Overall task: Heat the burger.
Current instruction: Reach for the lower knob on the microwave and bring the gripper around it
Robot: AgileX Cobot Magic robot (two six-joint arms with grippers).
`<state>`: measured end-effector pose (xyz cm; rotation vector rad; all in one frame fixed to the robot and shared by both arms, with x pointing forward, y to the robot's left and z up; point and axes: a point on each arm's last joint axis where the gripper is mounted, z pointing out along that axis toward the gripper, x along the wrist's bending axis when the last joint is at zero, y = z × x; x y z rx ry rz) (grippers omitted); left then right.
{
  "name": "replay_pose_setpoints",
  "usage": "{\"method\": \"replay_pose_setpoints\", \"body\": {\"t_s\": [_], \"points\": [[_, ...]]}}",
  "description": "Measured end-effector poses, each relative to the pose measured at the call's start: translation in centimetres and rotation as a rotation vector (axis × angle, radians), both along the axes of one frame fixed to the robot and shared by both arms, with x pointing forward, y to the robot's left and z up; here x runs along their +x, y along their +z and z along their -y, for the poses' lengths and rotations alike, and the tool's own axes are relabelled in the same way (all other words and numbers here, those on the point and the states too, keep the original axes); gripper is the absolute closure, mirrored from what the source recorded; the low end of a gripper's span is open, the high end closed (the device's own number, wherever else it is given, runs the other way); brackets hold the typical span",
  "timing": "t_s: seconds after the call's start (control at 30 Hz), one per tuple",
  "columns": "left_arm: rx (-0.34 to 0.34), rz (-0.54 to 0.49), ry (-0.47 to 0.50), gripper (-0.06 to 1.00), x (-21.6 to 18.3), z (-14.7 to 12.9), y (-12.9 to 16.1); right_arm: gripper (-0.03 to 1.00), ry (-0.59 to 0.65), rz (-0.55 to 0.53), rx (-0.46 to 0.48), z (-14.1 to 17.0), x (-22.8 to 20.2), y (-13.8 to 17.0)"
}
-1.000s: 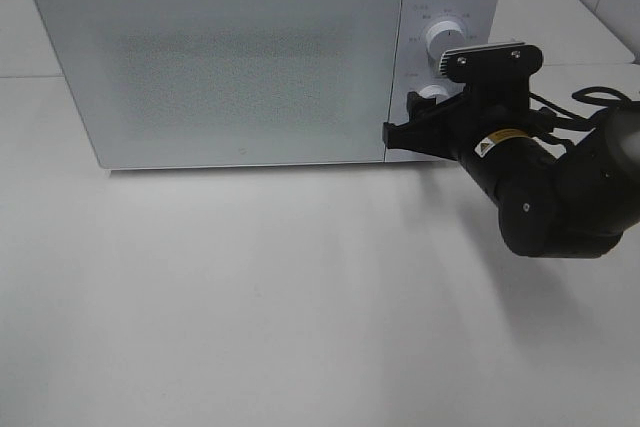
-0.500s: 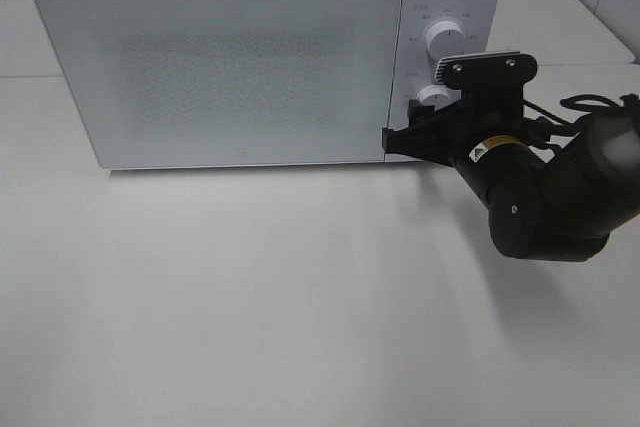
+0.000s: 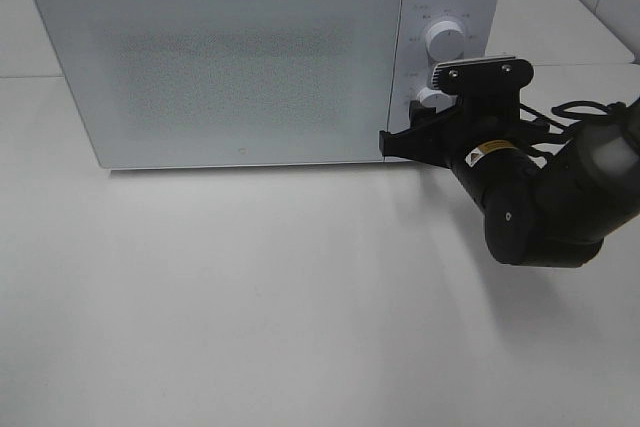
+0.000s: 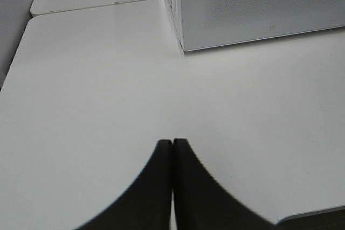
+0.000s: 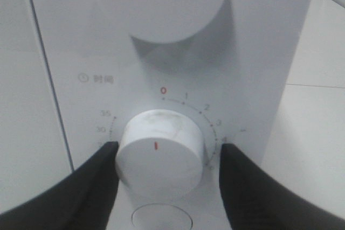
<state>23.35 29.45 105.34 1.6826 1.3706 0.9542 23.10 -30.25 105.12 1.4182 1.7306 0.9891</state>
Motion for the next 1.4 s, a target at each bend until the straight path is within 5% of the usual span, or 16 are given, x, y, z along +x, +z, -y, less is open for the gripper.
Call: {"method": "replay_pose_setpoints", "body": {"t_s": [1.4], "points": [[0.000, 0.000, 0.000, 0.94, 0.00, 0.00, 0.00, 0.34, 0.000, 0.000, 0.000, 0.00, 0.00, 0.00]]}}
